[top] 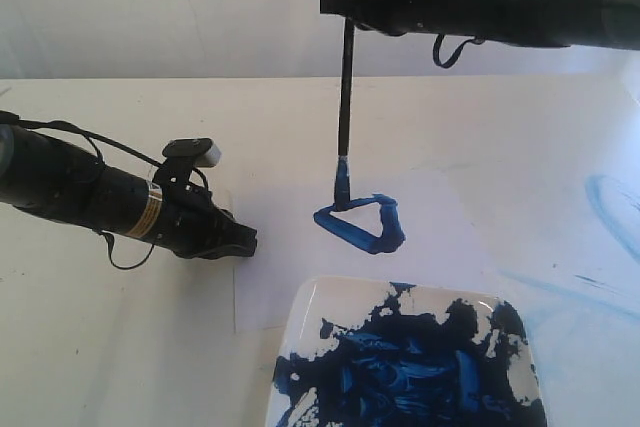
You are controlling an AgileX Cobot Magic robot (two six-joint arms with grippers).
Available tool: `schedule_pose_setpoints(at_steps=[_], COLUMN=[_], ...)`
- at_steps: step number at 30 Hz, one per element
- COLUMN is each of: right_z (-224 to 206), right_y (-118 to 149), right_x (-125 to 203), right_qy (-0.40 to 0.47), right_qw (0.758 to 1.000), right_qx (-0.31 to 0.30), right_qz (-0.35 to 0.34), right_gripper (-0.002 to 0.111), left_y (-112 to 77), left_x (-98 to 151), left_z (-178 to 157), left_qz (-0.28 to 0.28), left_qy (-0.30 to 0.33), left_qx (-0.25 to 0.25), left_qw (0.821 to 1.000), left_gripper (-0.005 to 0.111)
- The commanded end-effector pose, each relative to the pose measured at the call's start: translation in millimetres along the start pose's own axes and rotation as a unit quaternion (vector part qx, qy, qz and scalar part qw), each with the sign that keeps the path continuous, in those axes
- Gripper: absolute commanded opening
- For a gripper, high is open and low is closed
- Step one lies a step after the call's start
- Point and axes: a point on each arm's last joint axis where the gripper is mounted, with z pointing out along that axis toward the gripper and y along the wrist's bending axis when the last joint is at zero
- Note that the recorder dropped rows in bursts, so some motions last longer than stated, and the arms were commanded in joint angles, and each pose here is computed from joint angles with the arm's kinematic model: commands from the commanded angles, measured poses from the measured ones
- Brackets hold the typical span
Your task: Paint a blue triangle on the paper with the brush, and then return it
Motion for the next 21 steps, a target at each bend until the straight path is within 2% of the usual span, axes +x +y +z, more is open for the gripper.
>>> schedule_pose_setpoints(at_steps=[1,7,14,21], right_z=[6.4,12.4,28.6,32.4], right_y=[-0.6,0.5,9.4,10.2], right_x=[3.0,-3.9,3.5,6.7], right_qy=[0.001,-0.011,-0.004,0.001], right_qw=[1.0,1.0,0.999,1.0], right_qx=[-0.007,-0.02,-0.039,-0.025], right_qz=[-0.007,-0.01,-0.008,-0.013], right_gripper=[0.0,0.0,0.0,0.0], left_y=[1.9,1.9,1.9,1.7], left_x=[1.6,1.6,1.6,1.6], left_z=[-0.6,-0.6,-0.6,-0.6], left_qz=[0.012,0.012,0.012,0.012], left_qy=[0.004,0.004,0.004,0.004], left_qx=[-0.017,-0.017,-0.017,-0.017], left_qw=[1.0,1.0,1.0,1.0], left_gripper=[0.0,0.0,0.0,0.0])
